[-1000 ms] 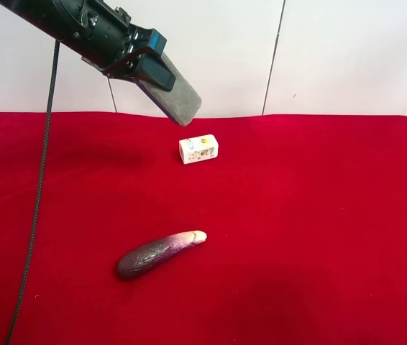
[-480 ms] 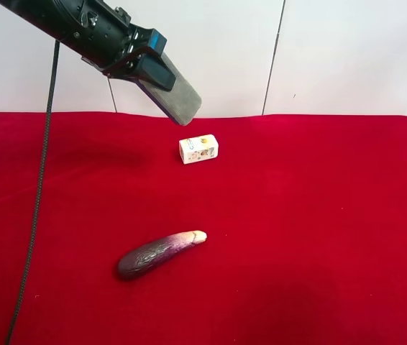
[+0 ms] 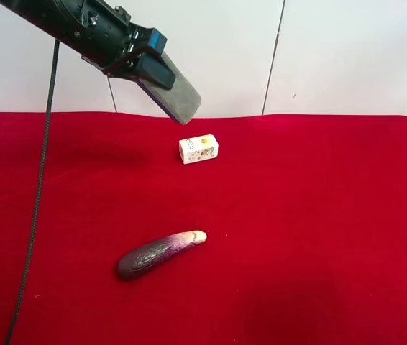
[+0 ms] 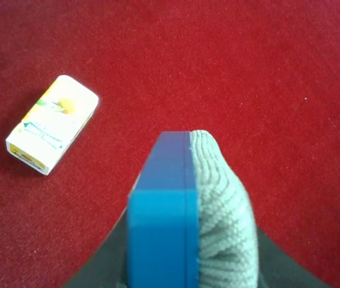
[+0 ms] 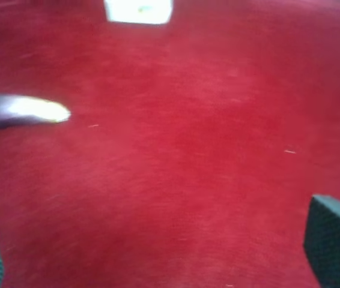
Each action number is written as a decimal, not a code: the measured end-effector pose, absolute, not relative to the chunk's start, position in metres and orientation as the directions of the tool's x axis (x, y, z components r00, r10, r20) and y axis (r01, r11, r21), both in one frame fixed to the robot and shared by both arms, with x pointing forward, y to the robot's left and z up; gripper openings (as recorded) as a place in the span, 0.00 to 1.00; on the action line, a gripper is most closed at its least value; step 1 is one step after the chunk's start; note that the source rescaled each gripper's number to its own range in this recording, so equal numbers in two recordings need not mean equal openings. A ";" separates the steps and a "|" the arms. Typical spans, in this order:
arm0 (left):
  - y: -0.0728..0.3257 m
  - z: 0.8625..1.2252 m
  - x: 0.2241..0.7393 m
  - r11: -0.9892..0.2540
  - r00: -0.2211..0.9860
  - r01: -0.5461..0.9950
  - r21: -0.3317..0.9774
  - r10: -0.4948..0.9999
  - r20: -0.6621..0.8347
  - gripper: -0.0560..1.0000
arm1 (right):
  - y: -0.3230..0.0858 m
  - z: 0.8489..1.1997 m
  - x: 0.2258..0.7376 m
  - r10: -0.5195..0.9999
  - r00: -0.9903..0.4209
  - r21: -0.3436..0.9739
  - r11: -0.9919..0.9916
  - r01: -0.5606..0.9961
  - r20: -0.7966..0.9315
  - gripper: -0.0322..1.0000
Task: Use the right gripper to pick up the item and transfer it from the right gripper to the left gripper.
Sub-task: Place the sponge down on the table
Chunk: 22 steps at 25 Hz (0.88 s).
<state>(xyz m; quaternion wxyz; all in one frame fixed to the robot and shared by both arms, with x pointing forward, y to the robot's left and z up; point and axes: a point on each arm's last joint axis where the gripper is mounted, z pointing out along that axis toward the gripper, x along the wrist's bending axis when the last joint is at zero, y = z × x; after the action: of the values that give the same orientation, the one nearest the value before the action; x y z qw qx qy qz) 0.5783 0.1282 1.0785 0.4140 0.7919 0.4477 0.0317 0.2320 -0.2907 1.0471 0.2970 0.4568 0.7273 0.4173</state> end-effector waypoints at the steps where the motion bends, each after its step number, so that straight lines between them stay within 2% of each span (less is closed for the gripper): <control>1: 0.128 1.078 0.578 -0.257 0.597 0.683 0.684 0.736 -0.320 0.06 | -0.290 1.047 0.232 0.924 -0.378 0.878 0.231 0.419 -0.063 1.00; 5: 0.128 1.078 0.578 -0.257 0.597 0.682 0.685 0.736 -0.318 0.06 | -0.288 1.046 0.233 0.933 -0.313 0.853 0.305 0.423 -0.179 1.00; 9: 0.128 1.078 0.578 -0.257 0.597 0.682 0.685 0.736 -0.318 0.06 | -0.286 1.044 0.232 0.902 -0.338 0.816 0.398 0.419 -0.267 1.00; 17: 0.128 1.078 0.578 -0.258 0.598 0.682 0.685 0.736 -0.318 0.06 | -0.284 1.044 0.232 0.898 -0.353 0.817 0.402 0.413 -0.264 1.00; 22: 0.128 1.078 0.578 -0.258 0.598 0.682 0.685 0.736 -0.318 0.06 | -0.282 1.044 0.231 0.923 -0.338 0.841 0.326 0.431 -0.185 1.00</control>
<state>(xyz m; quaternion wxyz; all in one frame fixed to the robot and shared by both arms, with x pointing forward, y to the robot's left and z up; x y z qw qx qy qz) 0.5784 0.1284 1.0784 0.4134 0.7924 0.4473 0.0329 0.2313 -0.2820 1.0442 0.3467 0.4594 0.7369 0.3547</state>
